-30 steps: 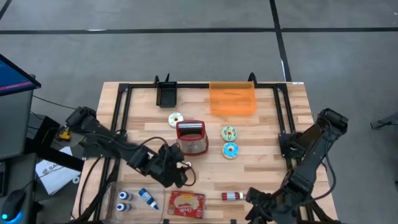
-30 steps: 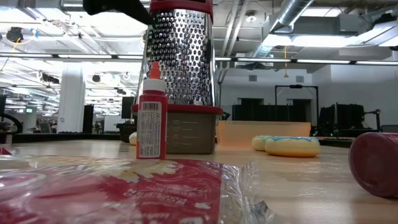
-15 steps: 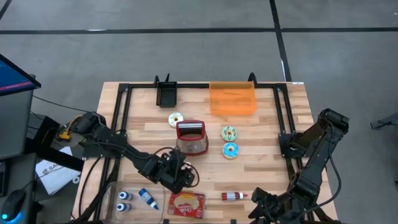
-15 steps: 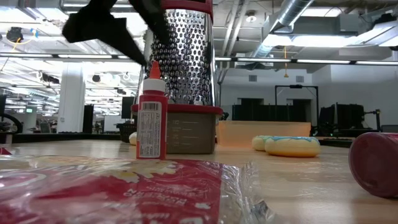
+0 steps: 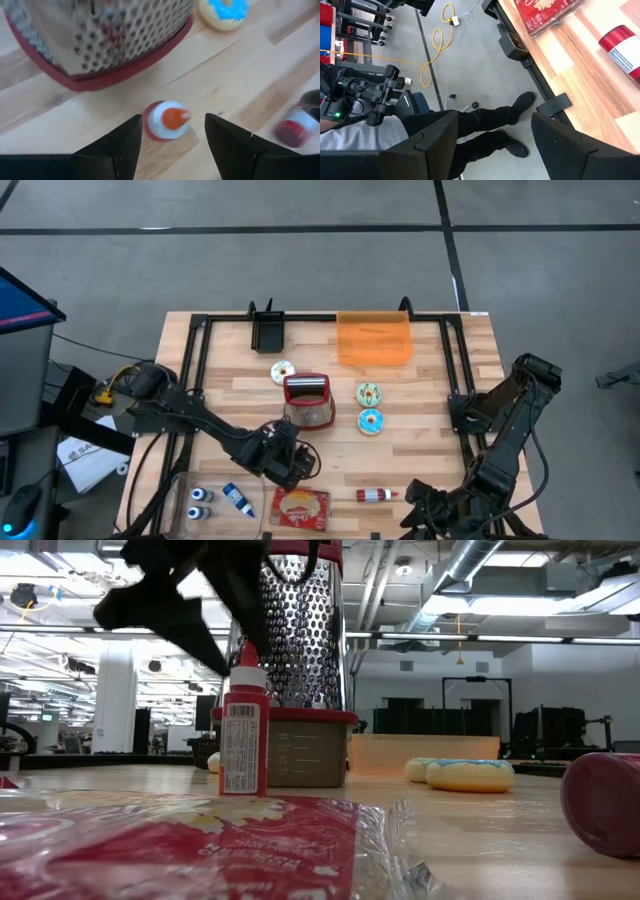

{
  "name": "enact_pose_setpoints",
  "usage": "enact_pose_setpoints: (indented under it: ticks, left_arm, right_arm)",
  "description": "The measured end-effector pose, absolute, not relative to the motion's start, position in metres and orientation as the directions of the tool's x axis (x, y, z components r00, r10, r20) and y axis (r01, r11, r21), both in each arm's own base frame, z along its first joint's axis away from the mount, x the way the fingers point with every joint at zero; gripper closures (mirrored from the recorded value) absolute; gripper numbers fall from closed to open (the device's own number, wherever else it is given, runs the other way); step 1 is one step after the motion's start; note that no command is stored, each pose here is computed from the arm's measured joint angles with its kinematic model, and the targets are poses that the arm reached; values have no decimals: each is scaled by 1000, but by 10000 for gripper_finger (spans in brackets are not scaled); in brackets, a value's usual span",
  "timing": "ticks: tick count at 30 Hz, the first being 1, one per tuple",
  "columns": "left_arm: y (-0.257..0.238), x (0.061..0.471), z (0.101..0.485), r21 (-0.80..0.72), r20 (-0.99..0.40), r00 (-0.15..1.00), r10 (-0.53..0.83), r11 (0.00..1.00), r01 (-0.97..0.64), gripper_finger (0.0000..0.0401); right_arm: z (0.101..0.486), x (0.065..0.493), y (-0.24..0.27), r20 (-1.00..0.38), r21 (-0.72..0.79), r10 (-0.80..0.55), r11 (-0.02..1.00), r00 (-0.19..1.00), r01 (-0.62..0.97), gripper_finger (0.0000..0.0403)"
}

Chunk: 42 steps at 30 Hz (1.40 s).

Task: Pick & Place Food Item
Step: Put the orange food coloring bottle into the transparent bin

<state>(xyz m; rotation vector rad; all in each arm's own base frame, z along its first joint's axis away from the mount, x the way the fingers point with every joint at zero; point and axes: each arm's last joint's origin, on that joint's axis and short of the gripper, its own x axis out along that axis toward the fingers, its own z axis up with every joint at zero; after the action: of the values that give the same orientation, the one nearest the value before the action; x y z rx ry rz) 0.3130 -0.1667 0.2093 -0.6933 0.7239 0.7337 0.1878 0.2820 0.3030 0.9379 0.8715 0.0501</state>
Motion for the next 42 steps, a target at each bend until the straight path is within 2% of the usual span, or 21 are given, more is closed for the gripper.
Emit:
enact_pose_setpoints:
  ticks: [9, 12, 23, 26, 28, 42]
  left_arm:
    - [-164, 316, 202, -280, -783, 510, 356, 530, -800, 191]
    - [-160, 317, 202, -275, -786, 501, 362, 521, -808, 204]
    - [-158, 320, 203, -277, -797, 501, 337, 532, -800, 308]
    - [-160, 316, 208, -281, -791, 510, 337, 541, -793, 354]
    - [-163, 315, 211, -309, -796, 524, 303, 542, -782, 371]
    - [-171, 271, 266, -382, -776, 596, 207, 597, -705, 371]
  right_arm:
    - [303, 186, 283, -632, 721, 397, 616, 666, 317, 159]
    - [303, 186, 283, -633, 719, 396, 618, 665, 317, 159]
    - [302, 186, 282, -635, 709, 372, 629, 678, 319, 159]
    - [302, 186, 282, -632, 708, 363, 630, 685, 318, 159]
    - [302, 186, 282, -629, 708, 356, 631, 691, 319, 159]
    - [303, 185, 282, -617, 702, 330, 641, 714, 310, 159]
